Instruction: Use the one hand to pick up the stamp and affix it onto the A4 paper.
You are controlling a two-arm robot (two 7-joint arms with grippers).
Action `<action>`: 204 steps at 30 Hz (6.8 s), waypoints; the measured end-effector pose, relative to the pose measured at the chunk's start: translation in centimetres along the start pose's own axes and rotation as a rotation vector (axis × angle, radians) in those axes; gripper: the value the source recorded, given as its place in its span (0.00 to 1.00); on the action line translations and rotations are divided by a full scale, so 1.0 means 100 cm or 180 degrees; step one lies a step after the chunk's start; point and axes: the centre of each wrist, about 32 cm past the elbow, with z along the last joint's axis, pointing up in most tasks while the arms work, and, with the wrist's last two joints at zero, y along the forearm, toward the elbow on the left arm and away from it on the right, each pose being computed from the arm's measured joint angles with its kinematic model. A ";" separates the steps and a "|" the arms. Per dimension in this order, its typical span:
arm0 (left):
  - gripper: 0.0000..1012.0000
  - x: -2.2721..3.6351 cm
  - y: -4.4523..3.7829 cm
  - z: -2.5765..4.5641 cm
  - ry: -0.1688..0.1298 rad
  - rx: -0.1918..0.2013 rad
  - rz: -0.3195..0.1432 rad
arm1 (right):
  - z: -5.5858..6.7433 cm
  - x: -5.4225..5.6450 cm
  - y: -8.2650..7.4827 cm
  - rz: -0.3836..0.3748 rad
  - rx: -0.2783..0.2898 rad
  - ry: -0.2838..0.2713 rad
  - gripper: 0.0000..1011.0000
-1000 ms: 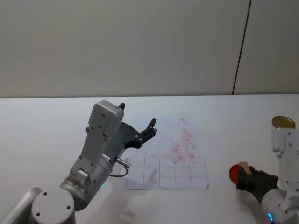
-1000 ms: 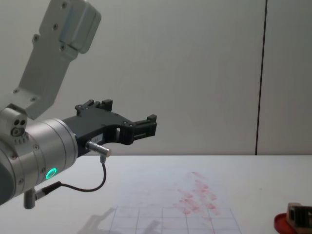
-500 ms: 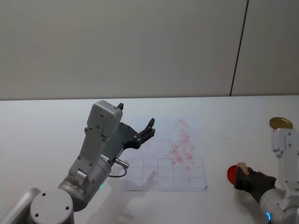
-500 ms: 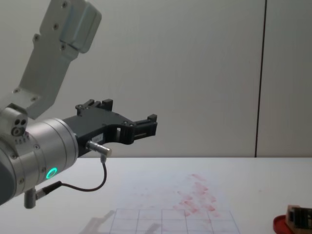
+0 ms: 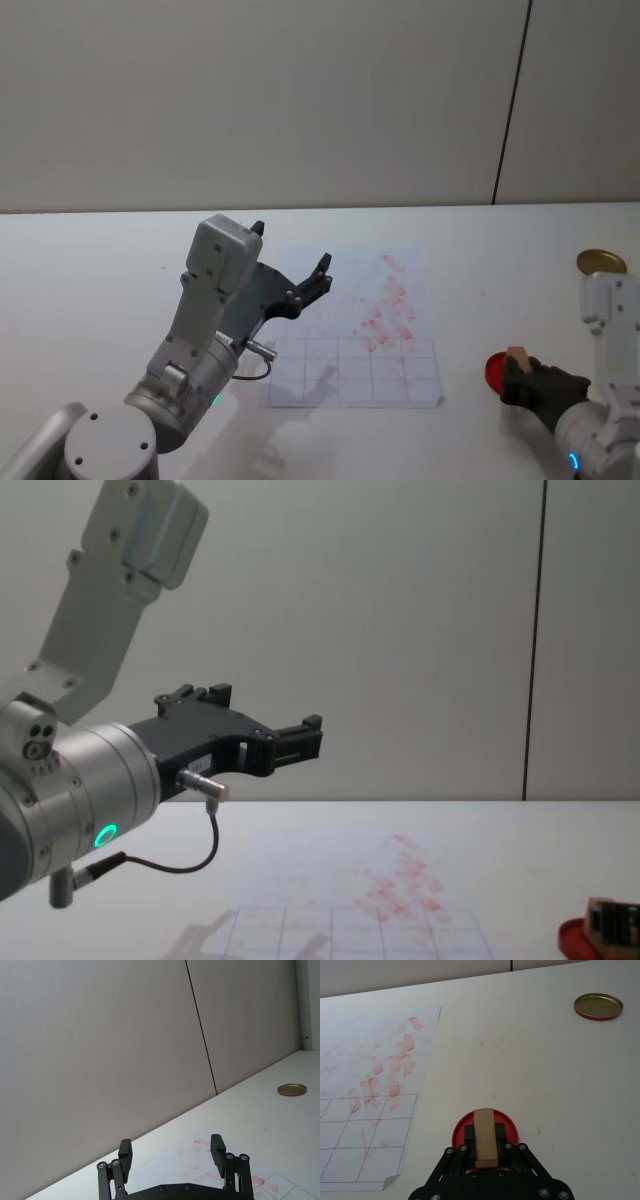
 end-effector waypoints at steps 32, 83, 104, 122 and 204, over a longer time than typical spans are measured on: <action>0.98 0.0000 0.0000 0.0000 0.0000 0.0000 0.0000 | 0.044 -0.050 -0.008 0.0661 0.0547 -0.0490 0.22; 0.98 0.0000 0.0000 0.0000 0.0000 0.0000 0.0000 | 0.001 -0.066 0.038 0.0927 -0.0360 -0.0441 0.21; 0.98 0.0000 0.0000 0.0000 0.0000 0.0000 0.0000 | 0.013 -0.073 0.031 0.0900 -0.0219 -0.0661 0.22; 0.98 0.0000 0.0000 0.0000 0.0000 0.0000 0.0000 | 0.049 -0.075 0.008 0.0777 0.0306 -0.0800 0.21; 0.98 0.0000 0.0000 0.0000 0.0000 0.0000 0.0000 | 0.025 0.002 -0.008 0.0057 0.0383 -0.0589 0.94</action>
